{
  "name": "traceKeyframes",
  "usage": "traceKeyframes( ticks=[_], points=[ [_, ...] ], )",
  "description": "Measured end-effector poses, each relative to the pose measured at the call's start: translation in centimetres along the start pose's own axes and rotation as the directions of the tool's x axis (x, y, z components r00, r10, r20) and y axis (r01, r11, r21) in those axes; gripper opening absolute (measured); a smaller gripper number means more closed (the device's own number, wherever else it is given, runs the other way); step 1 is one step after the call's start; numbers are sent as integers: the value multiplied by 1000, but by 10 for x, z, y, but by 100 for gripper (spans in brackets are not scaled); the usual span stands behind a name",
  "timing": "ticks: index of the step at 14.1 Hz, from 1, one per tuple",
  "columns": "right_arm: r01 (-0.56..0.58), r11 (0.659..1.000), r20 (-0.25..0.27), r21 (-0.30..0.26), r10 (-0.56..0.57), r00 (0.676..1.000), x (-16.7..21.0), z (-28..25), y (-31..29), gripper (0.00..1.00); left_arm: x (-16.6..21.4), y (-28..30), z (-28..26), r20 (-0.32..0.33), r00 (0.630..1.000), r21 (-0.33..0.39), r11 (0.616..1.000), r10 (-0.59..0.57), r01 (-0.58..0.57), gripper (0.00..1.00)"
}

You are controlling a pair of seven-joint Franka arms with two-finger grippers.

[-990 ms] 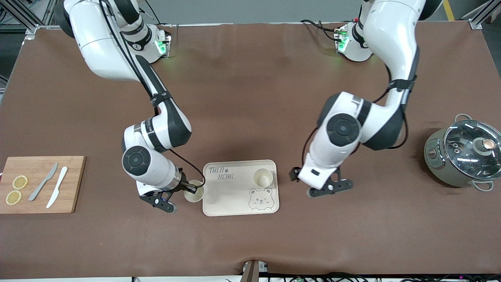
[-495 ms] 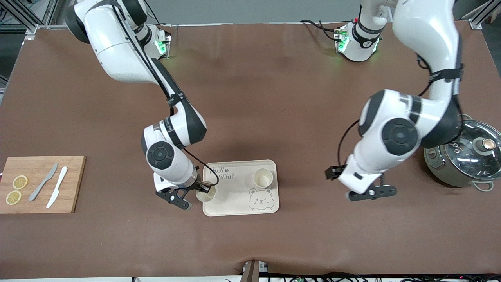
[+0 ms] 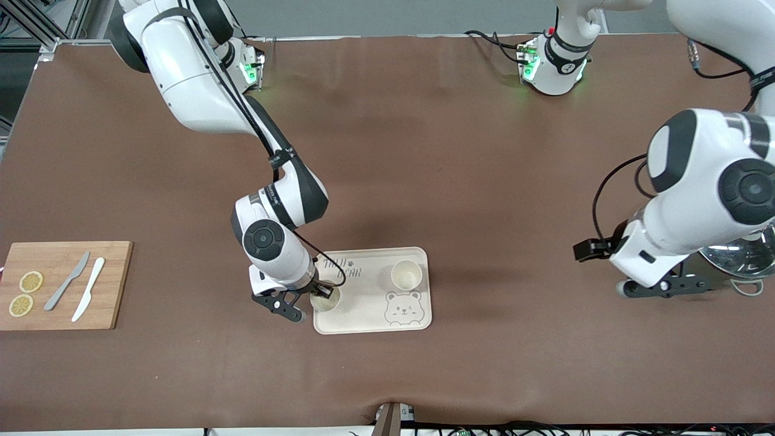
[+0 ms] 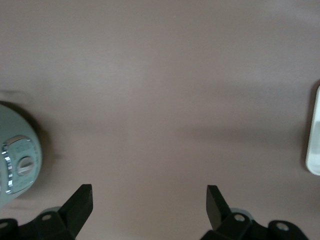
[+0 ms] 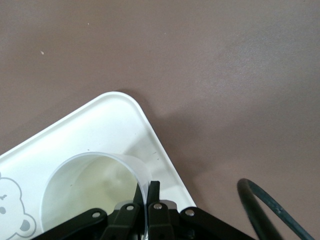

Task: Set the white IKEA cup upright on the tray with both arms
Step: 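Lower the cup onto the tray with the right gripper while the left gripper withdraws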

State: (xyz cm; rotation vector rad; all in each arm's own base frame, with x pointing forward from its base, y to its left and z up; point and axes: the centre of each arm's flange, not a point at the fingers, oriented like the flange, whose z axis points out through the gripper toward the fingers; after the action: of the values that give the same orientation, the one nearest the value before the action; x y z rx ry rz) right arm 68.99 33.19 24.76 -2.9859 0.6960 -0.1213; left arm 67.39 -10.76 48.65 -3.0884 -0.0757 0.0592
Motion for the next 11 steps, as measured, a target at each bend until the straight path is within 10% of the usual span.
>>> traceKeyframes(
  ticks=[11],
  points=[
    [0, 1000, -19, -4, 0, 1000, -9, 7, -7, 4, -65, -74, -55, 18, 1000, 14, 1000, 2, -2, 100]
  ],
)
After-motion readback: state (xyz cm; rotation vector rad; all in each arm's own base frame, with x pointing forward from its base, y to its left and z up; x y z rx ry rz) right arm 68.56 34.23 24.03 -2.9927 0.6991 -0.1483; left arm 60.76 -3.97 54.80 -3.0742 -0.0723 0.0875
